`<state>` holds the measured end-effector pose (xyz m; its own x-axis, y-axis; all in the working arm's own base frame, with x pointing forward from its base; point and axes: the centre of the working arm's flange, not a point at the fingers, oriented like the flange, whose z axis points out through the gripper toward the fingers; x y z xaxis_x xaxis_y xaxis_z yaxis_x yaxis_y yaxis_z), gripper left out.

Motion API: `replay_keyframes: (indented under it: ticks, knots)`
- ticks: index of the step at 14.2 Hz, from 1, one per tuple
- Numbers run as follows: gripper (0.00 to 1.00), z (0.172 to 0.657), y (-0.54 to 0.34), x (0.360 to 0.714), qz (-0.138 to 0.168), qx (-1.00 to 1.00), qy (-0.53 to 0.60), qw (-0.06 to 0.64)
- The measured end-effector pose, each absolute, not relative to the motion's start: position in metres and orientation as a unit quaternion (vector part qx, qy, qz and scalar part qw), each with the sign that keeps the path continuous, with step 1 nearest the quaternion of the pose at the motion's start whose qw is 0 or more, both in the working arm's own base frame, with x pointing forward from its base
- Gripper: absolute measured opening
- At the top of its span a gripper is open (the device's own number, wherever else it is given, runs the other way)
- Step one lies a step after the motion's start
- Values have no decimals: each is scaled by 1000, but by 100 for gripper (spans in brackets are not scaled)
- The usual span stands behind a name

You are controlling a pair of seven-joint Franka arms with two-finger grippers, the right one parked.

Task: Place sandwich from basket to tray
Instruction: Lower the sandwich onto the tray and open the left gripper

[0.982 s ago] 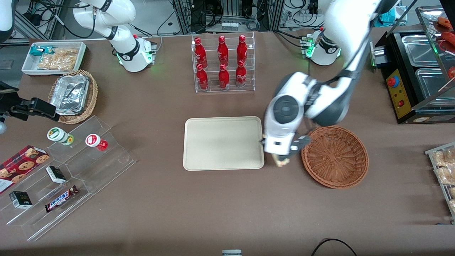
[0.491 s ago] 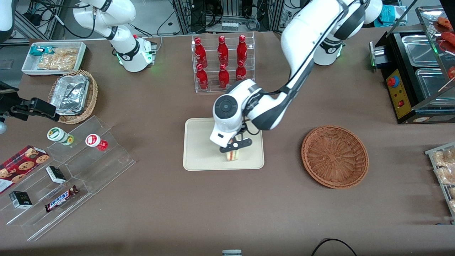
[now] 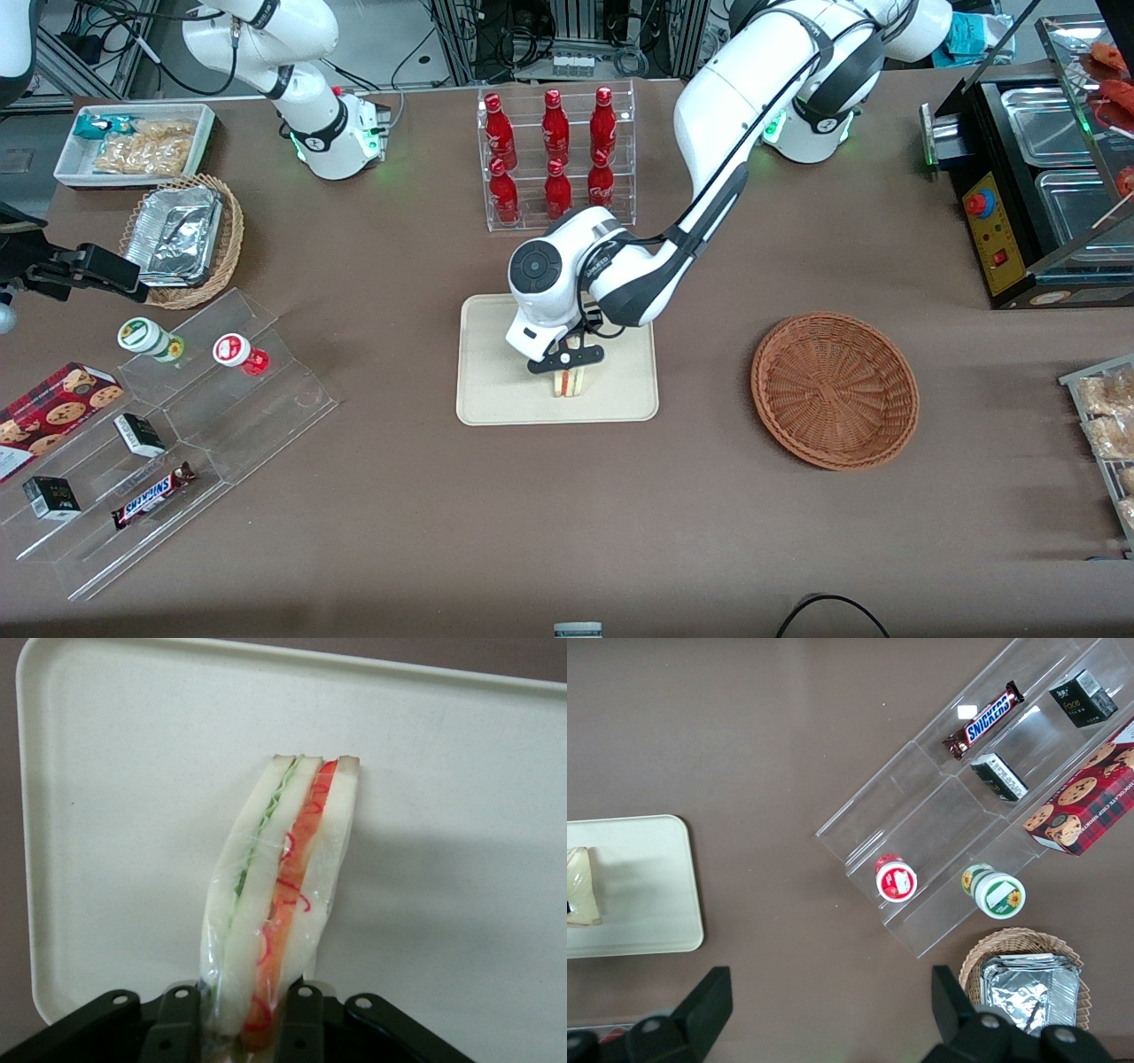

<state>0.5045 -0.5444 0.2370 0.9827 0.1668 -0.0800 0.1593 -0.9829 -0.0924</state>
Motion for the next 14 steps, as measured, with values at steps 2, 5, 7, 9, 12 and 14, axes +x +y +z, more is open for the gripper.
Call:
replay_keyframes:
  ticks: [2, 5, 7, 9, 12, 14]
  knots:
    - [33, 237, -544, 505, 44, -995, -81, 44]
    - [61, 249, -546, 508, 37, -995, -81, 38]
    - [79, 280, -540, 513, 33, -995, -83, 50]
    - [99, 331, -523, 524, 24, -994, -93, 59]
    - [100, 418, -458, 558, 2, -994, -92, 52]
    - [100, 449, -405, 573, -2, -994, -88, 57]
